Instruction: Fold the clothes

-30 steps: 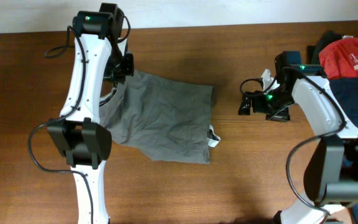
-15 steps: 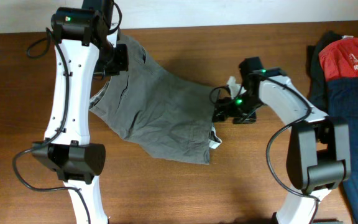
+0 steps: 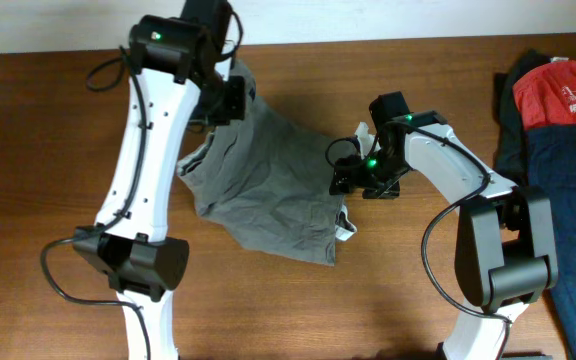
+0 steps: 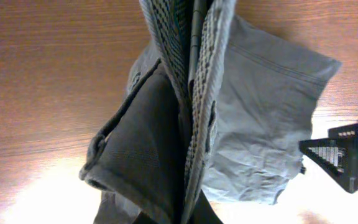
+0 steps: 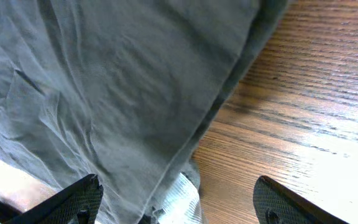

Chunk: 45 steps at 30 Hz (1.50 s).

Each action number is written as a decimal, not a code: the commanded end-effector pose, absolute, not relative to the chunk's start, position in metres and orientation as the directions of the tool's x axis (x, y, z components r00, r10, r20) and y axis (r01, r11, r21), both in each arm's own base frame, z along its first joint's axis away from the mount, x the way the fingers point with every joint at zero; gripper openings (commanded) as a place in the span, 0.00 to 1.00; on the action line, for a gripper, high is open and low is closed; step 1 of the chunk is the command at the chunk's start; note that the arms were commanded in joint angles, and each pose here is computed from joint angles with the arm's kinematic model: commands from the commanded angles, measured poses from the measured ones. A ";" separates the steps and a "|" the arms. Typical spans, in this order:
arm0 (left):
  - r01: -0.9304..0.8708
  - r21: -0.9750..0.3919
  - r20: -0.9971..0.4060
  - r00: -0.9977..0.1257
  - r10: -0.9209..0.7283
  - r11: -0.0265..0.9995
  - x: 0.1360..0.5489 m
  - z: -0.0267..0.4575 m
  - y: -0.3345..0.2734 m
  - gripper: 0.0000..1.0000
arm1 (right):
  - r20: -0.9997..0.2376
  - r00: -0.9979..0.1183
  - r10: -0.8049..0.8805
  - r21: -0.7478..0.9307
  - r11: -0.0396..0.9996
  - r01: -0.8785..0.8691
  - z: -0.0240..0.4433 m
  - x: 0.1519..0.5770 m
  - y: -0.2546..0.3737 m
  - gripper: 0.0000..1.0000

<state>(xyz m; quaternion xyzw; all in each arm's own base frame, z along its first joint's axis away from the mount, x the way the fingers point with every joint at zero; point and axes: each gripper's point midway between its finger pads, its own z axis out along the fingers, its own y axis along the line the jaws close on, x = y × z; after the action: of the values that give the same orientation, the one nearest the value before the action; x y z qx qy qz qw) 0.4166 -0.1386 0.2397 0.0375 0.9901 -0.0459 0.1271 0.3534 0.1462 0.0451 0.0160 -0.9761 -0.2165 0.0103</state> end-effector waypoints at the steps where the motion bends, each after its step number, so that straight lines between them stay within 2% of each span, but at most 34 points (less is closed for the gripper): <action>1: 0.096 -0.125 -0.289 -0.956 0.057 0.987 0.409 0.255 -0.160 0.00 | 0.035 -0.999 -0.030 0.428 0.904 -0.012 0.038 0.351 0.150 0.82; 12: 0.212 -0.121 -0.274 -0.946 0.173 0.970 0.385 0.251 -0.207 0.00 | 0.016 -0.999 0.029 0.403 0.915 0.033 0.036 0.361 0.141 0.88; 16: 0.204 -0.130 -0.286 -0.945 0.160 0.970 0.387 0.252 -0.211 0.01 | 0.016 -0.999 0.032 0.403 0.915 0.036 0.036 0.362 0.140 0.90; 25: 0.205 -0.133 -0.296 -0.942 0.158 0.970 0.389 0.253 -0.212 0.01 | 0.016 -0.999 0.049 0.395 0.917 0.051 0.035 0.364 0.133 0.89; 27: 0.205 -0.133 -0.295 -0.942 0.158 0.970 0.389 0.253 -0.212 0.01 | 0.017 -0.996 0.086 0.374 0.923 0.086 0.037 0.367 0.124 0.91; 29: 0.205 -0.134 -0.298 -0.941 0.158 0.970 0.390 0.253 -0.213 0.01 | 0.018 -0.992 0.126 0.369 0.921 0.124 0.044 0.373 0.112 0.99; 34: 0.205 -0.134 -0.299 -0.941 0.158 0.970 0.390 0.253 -0.213 0.01 | 0.019 -0.974 0.225 0.354 0.910 0.217 0.072 0.384 0.073 0.99; 39: 0.206 -0.136 -0.298 -0.941 0.158 0.969 0.390 0.253 -0.213 0.01 | 0.036 -0.960 0.277 0.347 0.897 0.272 0.074 0.383 0.037 0.99; 45: 0.237 -0.245 -0.280 -0.946 0.165 0.940 0.383 0.256 -0.233 0.04 | 0.052 -0.960 0.276 0.336 0.900 0.277 0.069 0.377 0.026 0.99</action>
<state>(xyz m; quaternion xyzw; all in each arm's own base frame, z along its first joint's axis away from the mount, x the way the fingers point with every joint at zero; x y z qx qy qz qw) 0.3907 -0.2172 0.2423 0.0999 0.9829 -0.0876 0.1278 0.3777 0.0283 0.0692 -0.1535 -0.9715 -0.1805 0.0033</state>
